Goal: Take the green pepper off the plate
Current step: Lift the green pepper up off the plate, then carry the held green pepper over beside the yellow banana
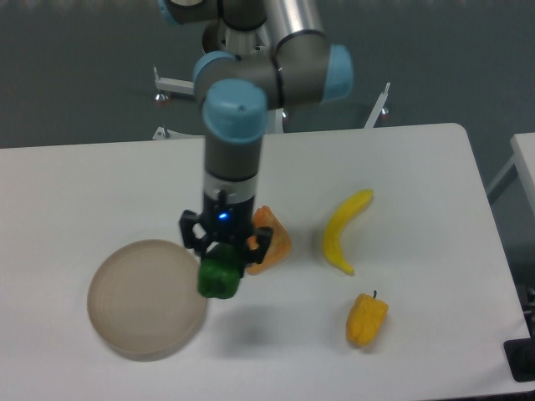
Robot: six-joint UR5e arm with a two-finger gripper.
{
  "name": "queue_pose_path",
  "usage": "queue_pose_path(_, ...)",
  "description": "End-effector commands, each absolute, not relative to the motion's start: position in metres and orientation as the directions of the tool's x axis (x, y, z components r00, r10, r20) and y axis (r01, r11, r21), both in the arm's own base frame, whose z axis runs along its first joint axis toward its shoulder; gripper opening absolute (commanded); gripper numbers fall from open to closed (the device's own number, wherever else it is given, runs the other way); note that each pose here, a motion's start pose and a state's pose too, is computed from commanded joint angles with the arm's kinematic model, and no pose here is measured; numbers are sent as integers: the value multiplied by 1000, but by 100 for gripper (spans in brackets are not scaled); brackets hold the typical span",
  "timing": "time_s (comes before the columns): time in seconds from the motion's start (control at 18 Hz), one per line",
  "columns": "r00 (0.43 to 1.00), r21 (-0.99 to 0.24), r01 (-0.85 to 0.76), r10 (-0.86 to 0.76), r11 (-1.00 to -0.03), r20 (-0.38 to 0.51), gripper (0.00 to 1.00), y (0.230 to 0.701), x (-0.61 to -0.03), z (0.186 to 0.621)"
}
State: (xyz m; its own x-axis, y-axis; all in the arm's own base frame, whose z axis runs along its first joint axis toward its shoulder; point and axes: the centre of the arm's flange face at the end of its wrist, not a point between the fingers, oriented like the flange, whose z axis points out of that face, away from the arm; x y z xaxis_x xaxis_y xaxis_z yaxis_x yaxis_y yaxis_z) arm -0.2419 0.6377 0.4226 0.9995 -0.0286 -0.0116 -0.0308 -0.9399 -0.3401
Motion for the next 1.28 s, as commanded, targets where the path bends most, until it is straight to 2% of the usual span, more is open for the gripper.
queue_pose_path(0.33,976,-249,-216,-214,-944,-35,1,589,-313,421)
queue_pose_path(0.56,935,-219,-353,-349,-910,-56,0,561,-357,420)
queue_pose_path(0.78,862,-174,-506,-503,-845,-65,0,532,-395,413)
queue_pose_path(0.94,803,-44,-595,-591,-803,-76,1,522,-408,402)
queue_pose_path(1.0,765,-2,-642,-641,-766,-69,2,520,-411,398)
queue_pose_path(1.06,703,45,-707,-709,-706,-56,2,520,-418,391)
queue_pose_path(1.11,681,63,-728,-730,-683,-51,1,521,-422,389)
queue_pose_path(1.28,668,71,-738,-742,-671,-58,1,537,-437,383)
